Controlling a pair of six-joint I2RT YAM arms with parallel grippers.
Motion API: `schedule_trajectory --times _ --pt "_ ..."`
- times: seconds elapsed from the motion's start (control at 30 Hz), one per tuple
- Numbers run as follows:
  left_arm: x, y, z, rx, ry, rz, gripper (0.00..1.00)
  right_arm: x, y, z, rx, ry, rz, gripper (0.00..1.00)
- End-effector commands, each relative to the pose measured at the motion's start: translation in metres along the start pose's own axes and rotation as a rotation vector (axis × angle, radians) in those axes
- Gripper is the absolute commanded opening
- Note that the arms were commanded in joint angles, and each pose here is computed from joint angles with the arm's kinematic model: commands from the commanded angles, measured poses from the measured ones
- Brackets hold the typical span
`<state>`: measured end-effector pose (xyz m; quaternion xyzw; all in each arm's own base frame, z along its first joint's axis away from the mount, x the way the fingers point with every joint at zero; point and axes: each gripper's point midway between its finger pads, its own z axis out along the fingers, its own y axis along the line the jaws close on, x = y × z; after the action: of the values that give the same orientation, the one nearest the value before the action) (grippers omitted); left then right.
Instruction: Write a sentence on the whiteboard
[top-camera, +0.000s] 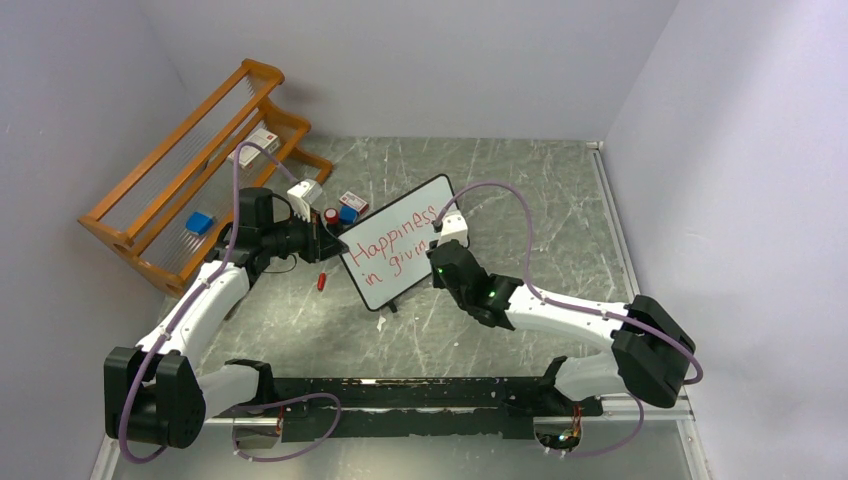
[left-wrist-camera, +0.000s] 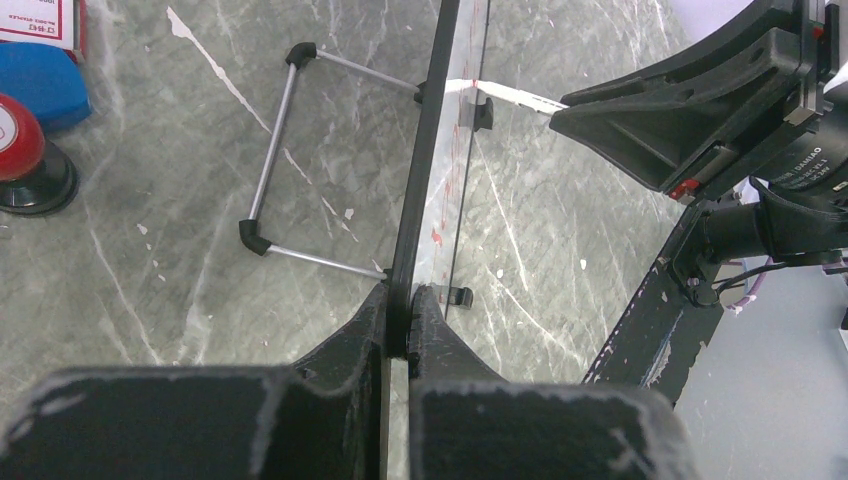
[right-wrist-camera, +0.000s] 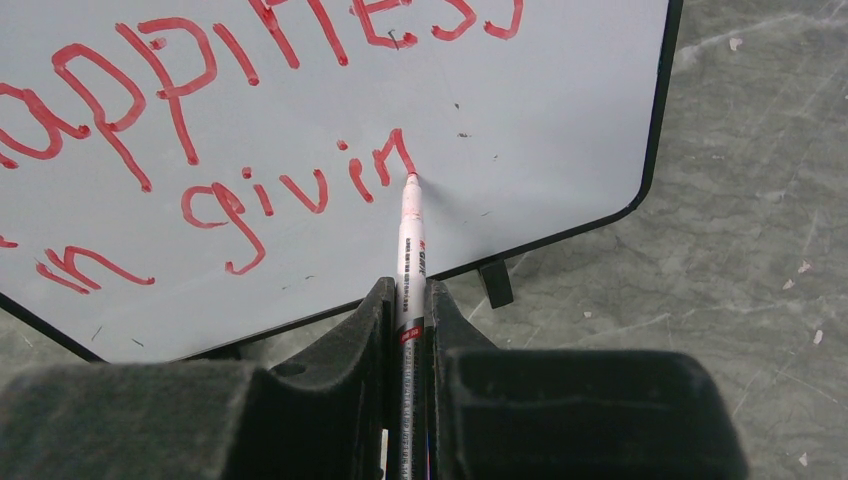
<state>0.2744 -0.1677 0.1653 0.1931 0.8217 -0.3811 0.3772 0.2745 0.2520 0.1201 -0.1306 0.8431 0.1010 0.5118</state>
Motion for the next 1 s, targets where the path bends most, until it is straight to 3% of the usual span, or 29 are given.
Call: schedule_trajectory --times 0.0,0.33,0.97 --pt "0.036 0.028 0.0 -0.126 0.111 -0.036 0.05 -0.003 -0.004 -0.004 0.003 -0.015 0.028 0.0" --pt "0.036 0.029 -0.001 -0.131 0.113 -0.038 0.05 -0.025 -0.01 -0.009 0.017 -0.073 0.028 0.0" --pt "0.036 0.029 0.0 -0.129 0.116 -0.04 0.05 -0.028 -0.013 0.005 0.036 -0.088 0.041 0.0"
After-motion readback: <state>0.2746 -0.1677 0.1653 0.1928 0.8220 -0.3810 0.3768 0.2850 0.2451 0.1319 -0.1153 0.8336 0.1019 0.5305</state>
